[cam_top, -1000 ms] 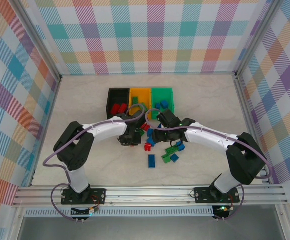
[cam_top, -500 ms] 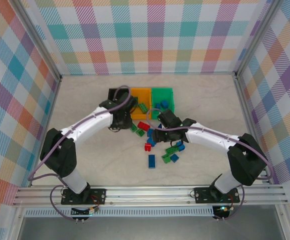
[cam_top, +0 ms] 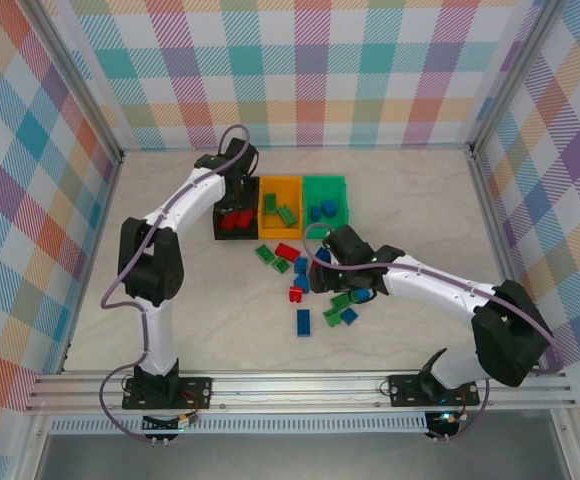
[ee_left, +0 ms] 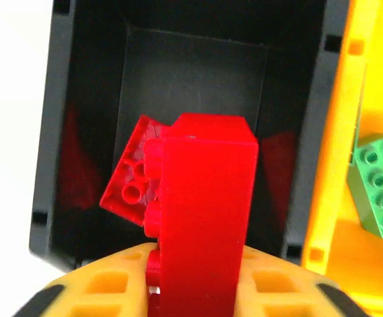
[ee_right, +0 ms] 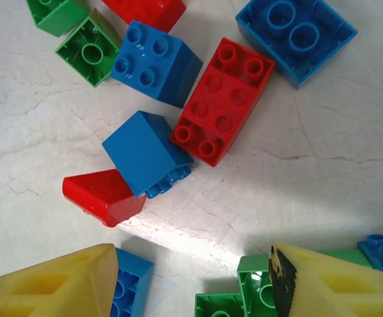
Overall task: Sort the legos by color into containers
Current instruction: Place the lego in the container, then pick up the lego from the center of the table, then place the lego in the container, then pick up the lego from the center of the table.
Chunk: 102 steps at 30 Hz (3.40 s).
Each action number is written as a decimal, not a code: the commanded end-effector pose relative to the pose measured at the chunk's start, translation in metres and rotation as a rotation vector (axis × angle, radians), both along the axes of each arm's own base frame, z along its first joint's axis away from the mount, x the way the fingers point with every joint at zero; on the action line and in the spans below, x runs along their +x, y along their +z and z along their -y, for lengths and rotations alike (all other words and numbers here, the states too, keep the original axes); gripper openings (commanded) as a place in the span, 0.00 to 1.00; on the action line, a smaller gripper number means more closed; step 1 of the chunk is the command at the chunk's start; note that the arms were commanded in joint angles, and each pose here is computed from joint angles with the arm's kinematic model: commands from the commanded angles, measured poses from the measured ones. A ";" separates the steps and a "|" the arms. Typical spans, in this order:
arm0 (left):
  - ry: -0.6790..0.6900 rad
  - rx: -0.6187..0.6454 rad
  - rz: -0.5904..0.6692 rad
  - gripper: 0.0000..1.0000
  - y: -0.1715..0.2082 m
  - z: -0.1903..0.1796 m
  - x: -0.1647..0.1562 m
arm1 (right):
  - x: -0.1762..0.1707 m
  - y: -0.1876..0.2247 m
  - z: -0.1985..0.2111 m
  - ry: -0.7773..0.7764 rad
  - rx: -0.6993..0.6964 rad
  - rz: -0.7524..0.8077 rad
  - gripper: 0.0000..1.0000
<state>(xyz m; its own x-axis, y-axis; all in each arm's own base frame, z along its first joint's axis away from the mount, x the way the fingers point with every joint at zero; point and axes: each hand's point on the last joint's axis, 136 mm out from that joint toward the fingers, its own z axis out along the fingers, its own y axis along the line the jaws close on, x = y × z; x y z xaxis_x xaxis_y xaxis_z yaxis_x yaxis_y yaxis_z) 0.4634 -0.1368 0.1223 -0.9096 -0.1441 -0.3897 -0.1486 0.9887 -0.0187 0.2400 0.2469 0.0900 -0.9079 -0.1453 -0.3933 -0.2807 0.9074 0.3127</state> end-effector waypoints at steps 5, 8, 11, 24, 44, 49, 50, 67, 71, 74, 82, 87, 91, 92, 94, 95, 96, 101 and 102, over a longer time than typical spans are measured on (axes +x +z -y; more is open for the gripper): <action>-0.037 -0.121 0.043 0.63 0.028 0.012 -0.001 | -0.022 -0.004 -0.026 0.089 0.052 -0.053 0.63; -0.049 -0.161 0.071 0.63 0.039 0.016 -0.013 | -0.026 -0.008 -0.040 0.117 0.048 -0.066 0.65; -0.061 -0.203 0.099 0.63 0.046 0.018 -0.031 | -0.026 -0.009 -0.056 0.146 0.052 -0.071 0.66; -0.040 -0.232 0.154 0.63 0.055 -0.010 -0.109 | -0.009 -0.045 -0.079 0.096 -0.133 -0.174 0.69; 0.020 -0.211 0.083 0.62 0.008 -0.033 -0.162 | -0.007 -0.034 -0.097 0.155 -0.166 -0.136 0.35; 0.072 -0.237 0.095 0.62 -0.002 -0.040 -0.177 | 0.015 0.001 -0.123 0.194 -0.089 -0.050 0.36; 0.078 -0.252 0.103 0.62 -0.002 -0.039 -0.180 | 0.022 0.008 -0.129 0.200 -0.075 -0.034 0.36; 0.119 -0.339 0.058 0.61 -0.017 -0.040 -0.219 | 0.191 0.074 -0.220 0.187 0.136 0.212 0.47; 0.093 -0.356 0.074 0.61 -0.008 -0.036 -0.219 | 0.201 0.079 -0.222 0.181 0.154 0.213 0.59; 0.062 -0.387 0.094 0.61 -0.003 -0.030 -0.217 | 0.189 0.086 -0.218 0.199 0.163 0.201 0.60; -0.046 -0.495 0.083 0.62 -0.005 0.007 -0.201 | 0.134 0.094 -0.162 0.197 0.143 0.193 0.60; -0.087 -0.478 0.049 0.62 -0.012 0.028 -0.191 | 0.093 0.065 -0.112 0.152 0.069 0.128 0.60; -0.110 -0.473 0.030 0.62 -0.016 0.043 -0.183 | 0.064 0.040 -0.075 0.106 0.008 0.069 0.60; -0.118 -0.470 0.026 0.62 -0.017 0.047 -0.181 | 0.056 0.034 -0.064 0.088 -0.007 0.055 0.60; -0.139 -0.466 0.020 0.62 -0.017 0.056 -0.178 | 0.041 0.025 -0.044 0.047 -0.030 0.034 0.60; -0.149 -0.461 0.014 0.62 -0.019 0.061 -0.178 | 0.035 0.023 -0.035 0.029 -0.038 0.030 0.60; -0.158 -0.454 0.010 0.62 -0.021 0.065 -0.177 | 0.029 0.020 -0.024 0.005 -0.053 0.027 0.60; -0.188 -0.451 -0.034 0.62 -0.036 0.086 -0.177 | 0.006 0.004 0.029 -0.106 -0.154 -0.007 0.61; -0.197 -0.449 -0.044 0.62 -0.039 0.091 -0.177 | 0.002 0.001 0.040 -0.132 -0.169 -0.016 0.62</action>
<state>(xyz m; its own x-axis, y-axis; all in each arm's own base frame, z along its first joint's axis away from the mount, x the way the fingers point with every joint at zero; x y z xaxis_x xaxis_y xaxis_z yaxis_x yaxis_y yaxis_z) 0.2819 -0.2141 0.0820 -0.9502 -0.1335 -0.2816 0.0035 0.8990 -0.4379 0.2445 0.2325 0.0909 -0.9197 -0.1646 -0.3564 -0.2468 0.9484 0.1990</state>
